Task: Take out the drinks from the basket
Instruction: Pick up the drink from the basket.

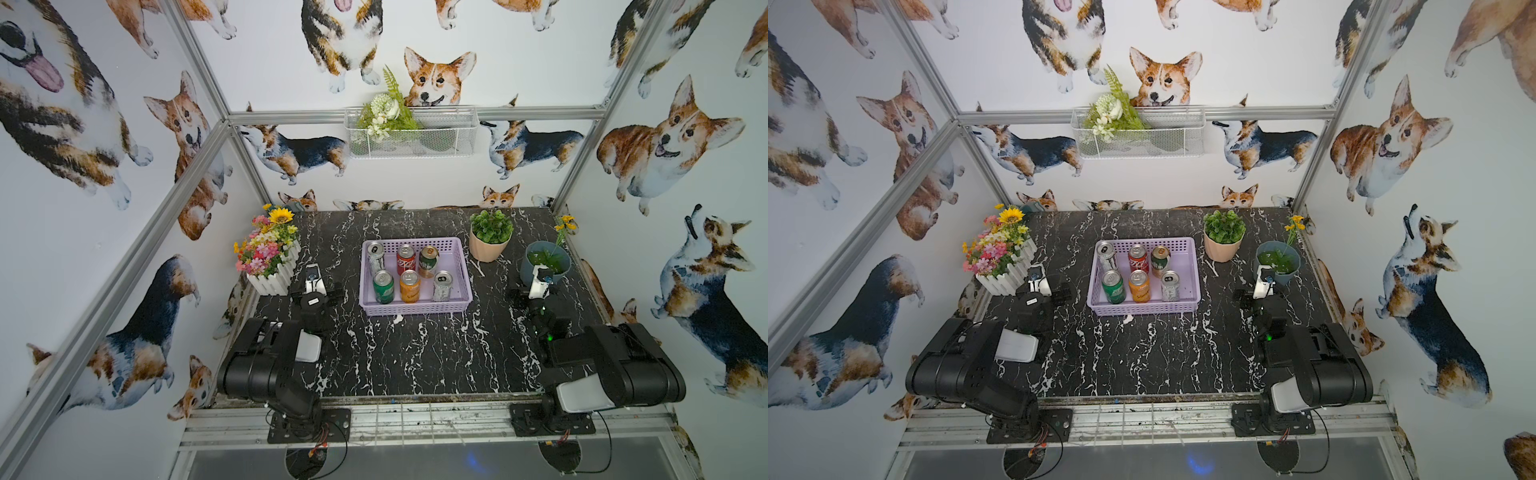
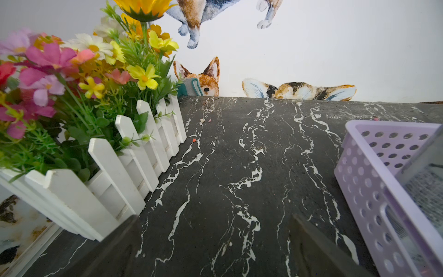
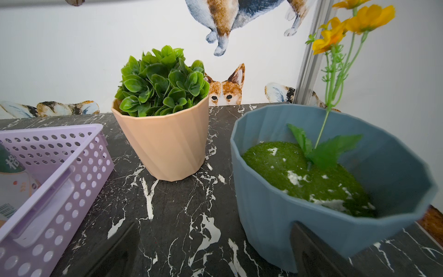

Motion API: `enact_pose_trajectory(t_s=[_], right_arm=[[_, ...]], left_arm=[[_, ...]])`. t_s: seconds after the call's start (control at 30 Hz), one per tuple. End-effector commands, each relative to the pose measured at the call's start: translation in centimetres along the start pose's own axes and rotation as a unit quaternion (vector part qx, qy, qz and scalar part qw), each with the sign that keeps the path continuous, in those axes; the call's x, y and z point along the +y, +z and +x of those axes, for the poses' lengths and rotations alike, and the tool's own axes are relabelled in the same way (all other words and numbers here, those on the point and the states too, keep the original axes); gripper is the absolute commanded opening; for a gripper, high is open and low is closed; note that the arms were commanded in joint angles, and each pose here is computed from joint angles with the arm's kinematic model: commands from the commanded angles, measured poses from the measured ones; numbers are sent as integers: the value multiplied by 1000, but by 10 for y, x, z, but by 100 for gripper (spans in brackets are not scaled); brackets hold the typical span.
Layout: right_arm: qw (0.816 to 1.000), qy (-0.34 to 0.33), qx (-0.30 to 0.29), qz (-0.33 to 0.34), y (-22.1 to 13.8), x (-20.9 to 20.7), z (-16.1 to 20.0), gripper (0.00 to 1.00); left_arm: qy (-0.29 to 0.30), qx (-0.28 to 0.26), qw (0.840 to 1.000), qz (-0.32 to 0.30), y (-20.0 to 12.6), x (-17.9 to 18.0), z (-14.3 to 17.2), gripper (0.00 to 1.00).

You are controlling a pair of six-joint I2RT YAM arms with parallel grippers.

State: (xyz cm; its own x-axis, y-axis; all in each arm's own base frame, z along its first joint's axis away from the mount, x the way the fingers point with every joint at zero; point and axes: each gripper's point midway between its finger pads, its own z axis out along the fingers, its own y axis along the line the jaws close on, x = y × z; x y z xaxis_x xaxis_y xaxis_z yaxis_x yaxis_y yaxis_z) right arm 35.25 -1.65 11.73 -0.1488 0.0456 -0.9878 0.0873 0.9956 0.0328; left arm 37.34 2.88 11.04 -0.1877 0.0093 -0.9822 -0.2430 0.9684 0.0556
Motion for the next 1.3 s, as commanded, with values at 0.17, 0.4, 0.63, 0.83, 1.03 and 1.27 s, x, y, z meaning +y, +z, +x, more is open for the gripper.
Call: enact_pose_trajectory(t_s=[0.17,0.4,0.63,0.83,1.03,1.27], right_arm=[[999,13,-20,29,0,-9,-15,100],[994,59,40,79,13,-21,-30,100],[975,112,33,187,-5,-40,-51,100],[923,262,86,269,-20,-61,-28,100],[955,257,130,73,-19,7,-51,100],[954,154,206,-151,-28,123,-65,100]], left_arm=[[-8,-12,1000,-12,-1,4,-12,100],[-24,43,995,-86,13,26,-37,100],[-198,-2,967,-161,-4,54,-83,100],[-361,16,922,-140,-24,71,-97,100],[-412,5,910,-41,-45,49,-115,100],[-330,186,923,74,-38,-20,-113,100]])
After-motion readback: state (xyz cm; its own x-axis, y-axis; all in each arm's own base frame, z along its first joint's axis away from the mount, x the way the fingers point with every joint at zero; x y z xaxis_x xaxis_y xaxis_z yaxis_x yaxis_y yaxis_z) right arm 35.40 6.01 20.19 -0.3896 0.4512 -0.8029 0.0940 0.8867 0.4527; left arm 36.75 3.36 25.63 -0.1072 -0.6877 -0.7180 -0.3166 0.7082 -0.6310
